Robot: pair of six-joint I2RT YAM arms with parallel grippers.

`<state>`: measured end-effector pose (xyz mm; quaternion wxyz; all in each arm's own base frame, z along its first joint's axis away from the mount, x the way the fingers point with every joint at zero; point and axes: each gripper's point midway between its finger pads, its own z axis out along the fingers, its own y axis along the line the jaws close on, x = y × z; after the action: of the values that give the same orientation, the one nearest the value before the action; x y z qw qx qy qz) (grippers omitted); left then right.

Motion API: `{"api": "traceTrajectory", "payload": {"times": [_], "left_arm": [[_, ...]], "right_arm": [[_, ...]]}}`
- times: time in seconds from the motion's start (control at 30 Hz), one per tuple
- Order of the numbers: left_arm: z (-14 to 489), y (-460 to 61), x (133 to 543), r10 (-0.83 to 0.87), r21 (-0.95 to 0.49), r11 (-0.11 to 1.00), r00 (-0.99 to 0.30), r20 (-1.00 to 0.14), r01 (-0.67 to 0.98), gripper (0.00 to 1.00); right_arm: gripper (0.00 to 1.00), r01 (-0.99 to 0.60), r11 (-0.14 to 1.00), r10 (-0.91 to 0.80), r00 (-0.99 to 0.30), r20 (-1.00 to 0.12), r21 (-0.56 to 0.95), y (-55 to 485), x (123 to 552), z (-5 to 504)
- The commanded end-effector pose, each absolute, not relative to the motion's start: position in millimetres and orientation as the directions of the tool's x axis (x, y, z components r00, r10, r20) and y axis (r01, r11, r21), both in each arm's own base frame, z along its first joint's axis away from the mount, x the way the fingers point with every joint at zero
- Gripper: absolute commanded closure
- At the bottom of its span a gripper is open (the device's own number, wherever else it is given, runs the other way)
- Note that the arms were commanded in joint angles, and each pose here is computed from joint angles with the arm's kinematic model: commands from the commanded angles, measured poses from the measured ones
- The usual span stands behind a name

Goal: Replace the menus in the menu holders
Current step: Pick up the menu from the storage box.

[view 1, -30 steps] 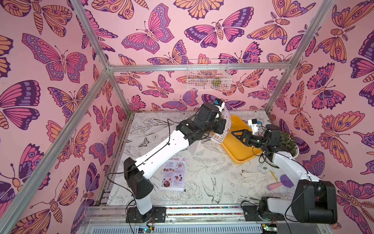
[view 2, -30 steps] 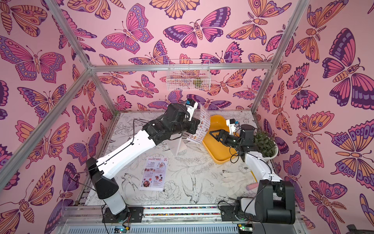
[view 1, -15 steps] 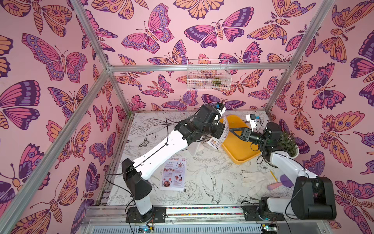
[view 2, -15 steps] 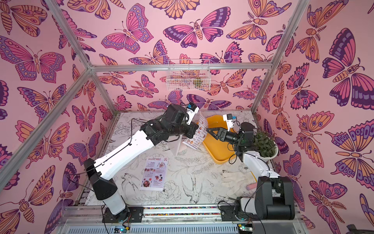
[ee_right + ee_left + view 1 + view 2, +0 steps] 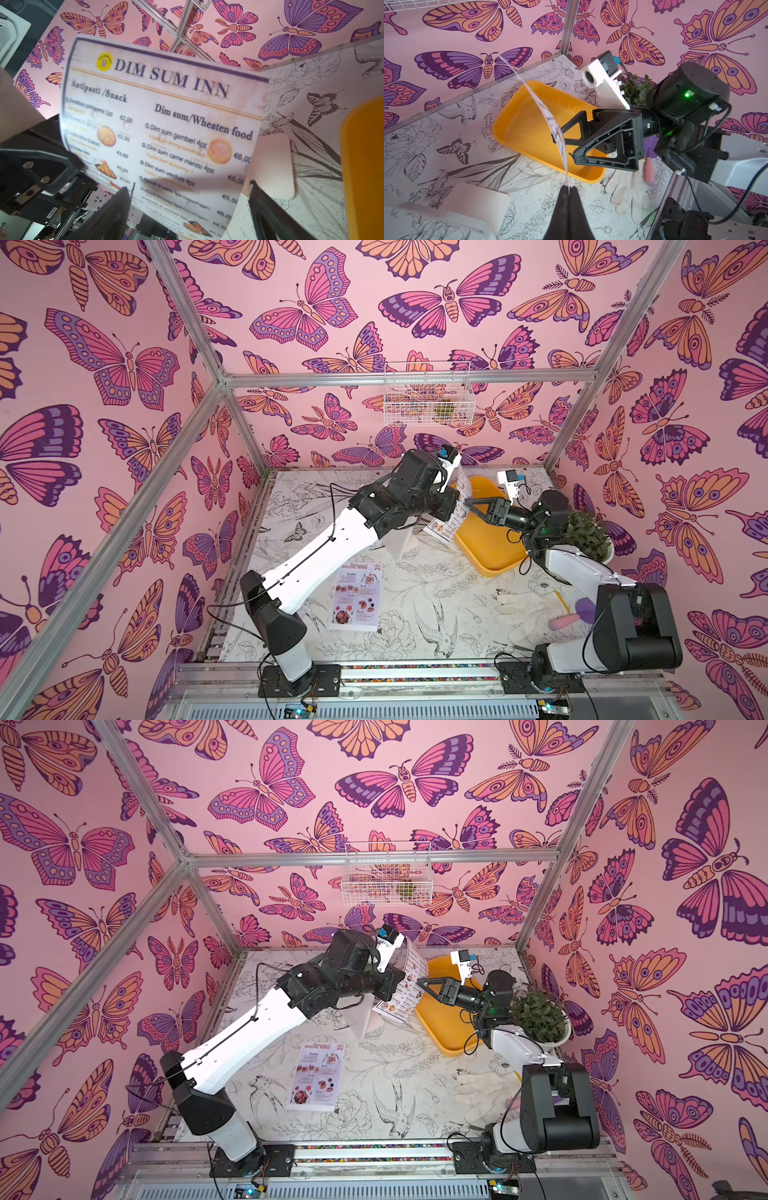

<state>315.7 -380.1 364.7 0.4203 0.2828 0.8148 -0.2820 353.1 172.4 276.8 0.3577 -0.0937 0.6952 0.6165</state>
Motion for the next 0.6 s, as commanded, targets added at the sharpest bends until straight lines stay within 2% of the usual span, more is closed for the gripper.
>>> {"api": "traceTrajectory", "payload": {"times": [0.0, 0.3, 0.47, 0.57], "left_arm": [[378, -363, 317, 0.202, -0.216, 0.697, -0.476, -0.856, 0.684, 1.00], [368, -341, 330, 0.168, -0.231, 0.740, -0.506, -0.846, 0.632, 1.00], [373, -341, 326, 0.164, -0.251, 0.713, -0.505, -0.848, 0.654, 1.00], [376, -347, 320, 0.167, -0.274, 0.682, -0.509, -0.844, 0.678, 1.00]], "right_arm": [[0.12, -0.634, 0.176, 0.302, -0.693, -0.655, 0.753, 177, 350, 299], [0.16, -0.674, 0.145, 0.306, -0.666, -0.680, 0.725, 178, 339, 317], [0.11, -0.620, 0.229, 0.277, -0.698, -0.661, 0.751, 179, 350, 290], [0.09, -0.625, 0.226, 0.255, -0.702, -0.665, 0.747, 187, 354, 287]]}}
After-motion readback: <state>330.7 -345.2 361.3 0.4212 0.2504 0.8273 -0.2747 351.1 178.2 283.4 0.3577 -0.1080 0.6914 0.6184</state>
